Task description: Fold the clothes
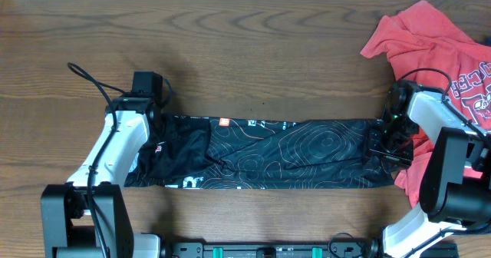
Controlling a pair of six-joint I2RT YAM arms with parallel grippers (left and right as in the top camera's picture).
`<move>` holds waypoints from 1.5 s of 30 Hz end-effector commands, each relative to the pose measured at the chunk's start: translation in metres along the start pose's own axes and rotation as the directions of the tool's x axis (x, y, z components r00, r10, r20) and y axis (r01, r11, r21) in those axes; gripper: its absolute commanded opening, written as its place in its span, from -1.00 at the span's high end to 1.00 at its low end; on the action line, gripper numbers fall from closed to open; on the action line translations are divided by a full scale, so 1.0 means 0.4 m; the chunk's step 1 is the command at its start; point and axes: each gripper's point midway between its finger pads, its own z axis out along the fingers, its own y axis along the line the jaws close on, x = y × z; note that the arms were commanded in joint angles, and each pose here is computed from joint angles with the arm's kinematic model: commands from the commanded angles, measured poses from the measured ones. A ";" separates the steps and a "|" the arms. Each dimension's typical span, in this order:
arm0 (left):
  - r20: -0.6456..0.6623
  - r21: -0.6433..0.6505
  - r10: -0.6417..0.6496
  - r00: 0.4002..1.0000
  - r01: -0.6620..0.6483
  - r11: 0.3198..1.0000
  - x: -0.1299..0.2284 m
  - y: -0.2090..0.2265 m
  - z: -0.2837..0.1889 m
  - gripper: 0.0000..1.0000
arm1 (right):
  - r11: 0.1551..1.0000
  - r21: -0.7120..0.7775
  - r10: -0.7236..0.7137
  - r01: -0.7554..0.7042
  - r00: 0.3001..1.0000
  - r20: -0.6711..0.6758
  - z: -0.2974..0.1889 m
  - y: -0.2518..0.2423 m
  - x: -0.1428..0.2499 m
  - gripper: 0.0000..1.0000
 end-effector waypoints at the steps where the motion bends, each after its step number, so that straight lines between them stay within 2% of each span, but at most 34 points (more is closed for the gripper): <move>1: 0.027 0.020 -0.011 1.000 0.011 1.000 -0.009 -0.003 -0.029 -0.27 | 0.997 -0.068 -0.022 0.024 0.999 0.032 -0.025 0.010 -0.024 -0.36; 6: 0.080 0.101 -0.020 0.997 0.011 0.995 -0.013 -0.024 -0.089 -0.28 | 0.994 -0.085 -0.060 0.066 0.996 0.069 -0.034 -0.010 -0.049 -0.42; 9: 0.127 0.148 -0.027 0.992 0.008 0.989 -0.020 -0.035 -0.130 -0.28 | 0.994 -0.090 -0.053 0.064 0.991 0.121 -0.037 -0.016 -0.082 -0.64; 12: 0.153 0.161 -0.031 0.988 0.006 0.987 -0.021 -0.035 -0.155 -0.28 | 0.991 -0.086 -0.085 0.099 0.985 0.153 -0.039 -0.013 -0.100 -0.75; 22: 0.112 0.146 -0.024 0.993 0.008 0.989 0.011 -0.024 -0.156 -0.28 | 0.970 -0.196 -0.120 0.142 0.986 0.117 -0.016 0.037 -0.063 -0.79; 29: 0.096 0.141 -0.022 0.995 0.009 0.990 0.021 -0.020 -0.155 -0.30 | 0.965 -0.196 -0.154 0.172 0.983 0.102 0.012 0.061 -0.042 -0.74; 33: 0.087 0.137 -0.021 0.996 0.009 0.990 0.027 -0.019 -0.154 -0.33 | 0.965 -0.196 -0.154 0.171 0.983 0.100 0.018 0.064 -0.038 -0.33; 35: 0.084 0.137 -0.020 0.996 0.009 0.991 0.029 -0.018 -0.154 -0.38 | 0.966 -0.196 -0.155 0.171 0.983 0.096 0.018 0.064 -0.036 -0.25; 37: 0.084 0.137 -0.020 0.996 0.009 0.991 0.029 -0.018 -0.154 -0.39 | 0.966 -0.196 -0.155 0.171 0.983 0.094 0.019 0.064 -0.035 -0.04; 39: 0.084 0.137 -0.020 0.996 0.009 0.991 0.029 -0.018 -0.154 -0.39 | 0.966 -0.195 -0.155 0.172 0.983 0.096 0.019 0.064 -0.036 0.33; 41: 0.082 0.136 -0.020 0.996 0.009 0.991 0.030 -0.018 -0.153 -0.39 | 0.966 -0.195 -0.155 0.172 0.983 0.099 0.018 0.064 -0.038 0.85; 42: 0.080 0.135 -0.020 0.997 0.009 0.991 0.031 -0.017 -0.153 -0.39 | 0.966 -0.195 -0.149 0.167 0.984 0.100 0.018 0.064 -0.039 0.97; 45: 0.070 0.137 -0.018 0.997 0.009 0.991 0.037 -0.018 -0.153 -0.38 | 0.971 -0.195 -0.119 0.139 0.987 0.110 0.016 0.062 -0.050 0.98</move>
